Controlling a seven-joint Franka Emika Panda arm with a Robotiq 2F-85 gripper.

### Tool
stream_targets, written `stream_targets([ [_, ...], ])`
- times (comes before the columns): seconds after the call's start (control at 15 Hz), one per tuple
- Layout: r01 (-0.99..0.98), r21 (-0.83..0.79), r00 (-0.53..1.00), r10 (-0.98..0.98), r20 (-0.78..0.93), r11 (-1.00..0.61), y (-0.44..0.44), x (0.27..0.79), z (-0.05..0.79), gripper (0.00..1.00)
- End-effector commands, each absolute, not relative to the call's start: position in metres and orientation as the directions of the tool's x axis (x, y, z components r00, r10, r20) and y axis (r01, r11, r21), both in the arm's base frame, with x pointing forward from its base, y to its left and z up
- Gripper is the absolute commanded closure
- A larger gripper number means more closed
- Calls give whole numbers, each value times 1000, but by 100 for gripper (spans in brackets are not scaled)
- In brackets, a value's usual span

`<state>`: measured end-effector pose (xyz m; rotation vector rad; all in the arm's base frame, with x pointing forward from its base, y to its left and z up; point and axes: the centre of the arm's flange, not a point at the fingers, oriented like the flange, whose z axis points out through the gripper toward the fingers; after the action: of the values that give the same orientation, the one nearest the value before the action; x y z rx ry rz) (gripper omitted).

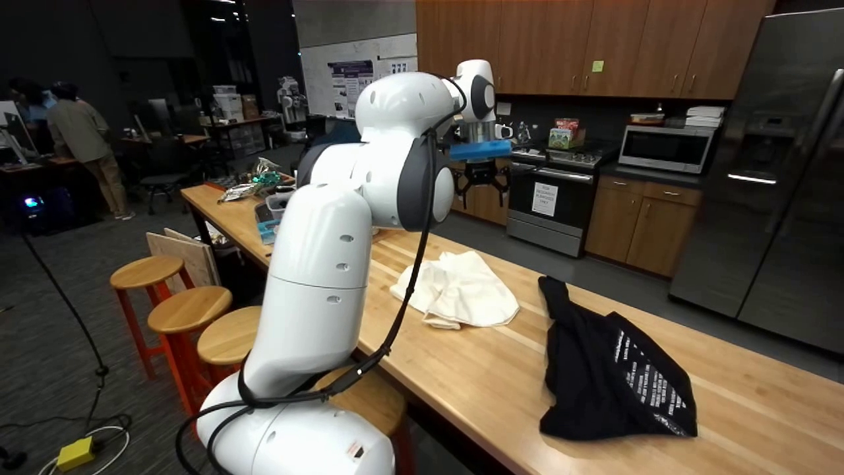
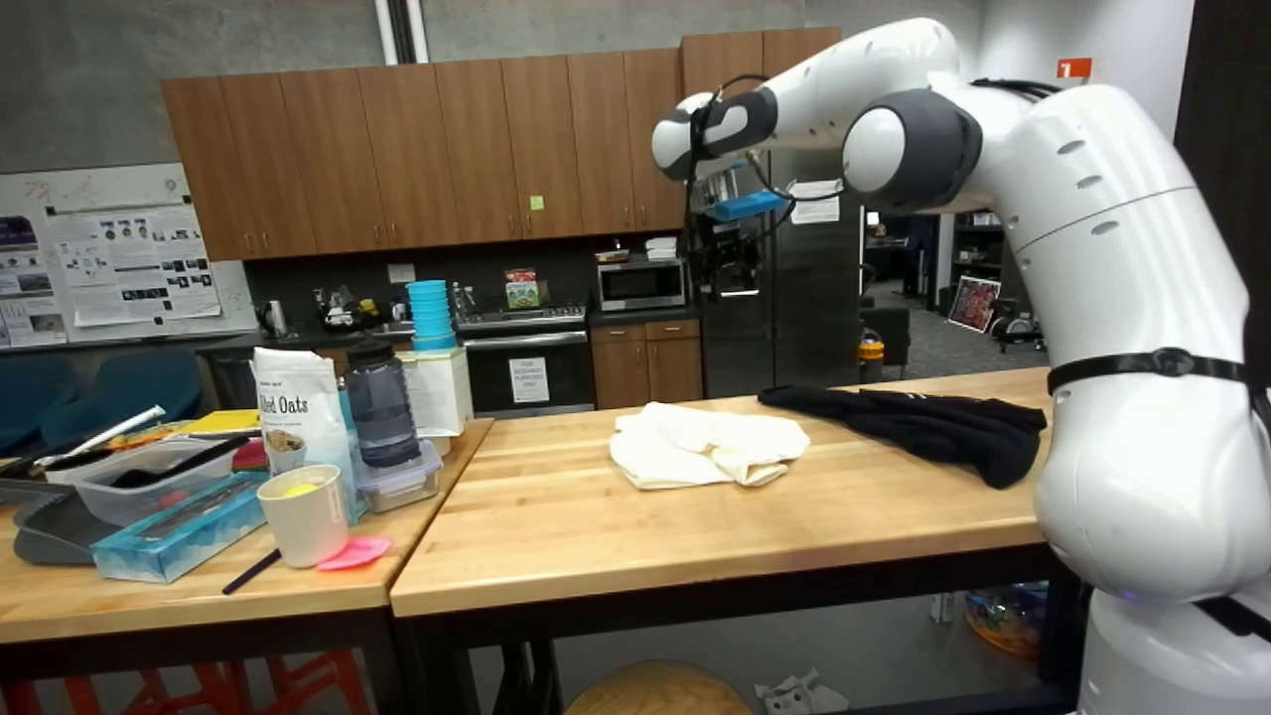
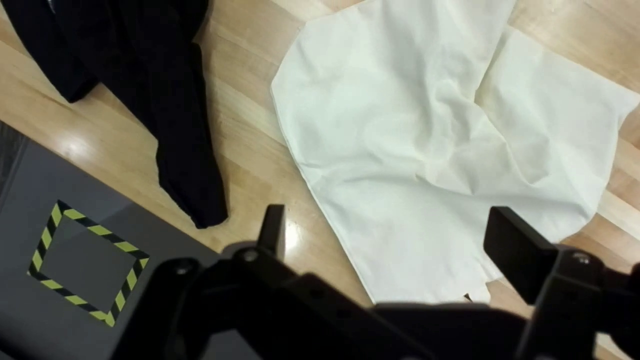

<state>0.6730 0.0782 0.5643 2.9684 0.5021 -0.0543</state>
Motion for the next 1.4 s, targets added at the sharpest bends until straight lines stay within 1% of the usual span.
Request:
stream_targets([
  [0.0, 344, 126, 937, 332, -107, -930, 77, 694, 562, 0],
  [0.67, 349, 126, 923, 316, -221, -929, 64, 707, 532, 0],
  [0.73, 346, 130, 923, 312, -224, -929, 63, 707, 530, 0],
  [0.8, 339, 113, 927, 311, -208, -934, 67, 692, 520, 0],
  [1.33, 335, 111, 927, 306, -216, -936, 65, 697, 518, 0],
])
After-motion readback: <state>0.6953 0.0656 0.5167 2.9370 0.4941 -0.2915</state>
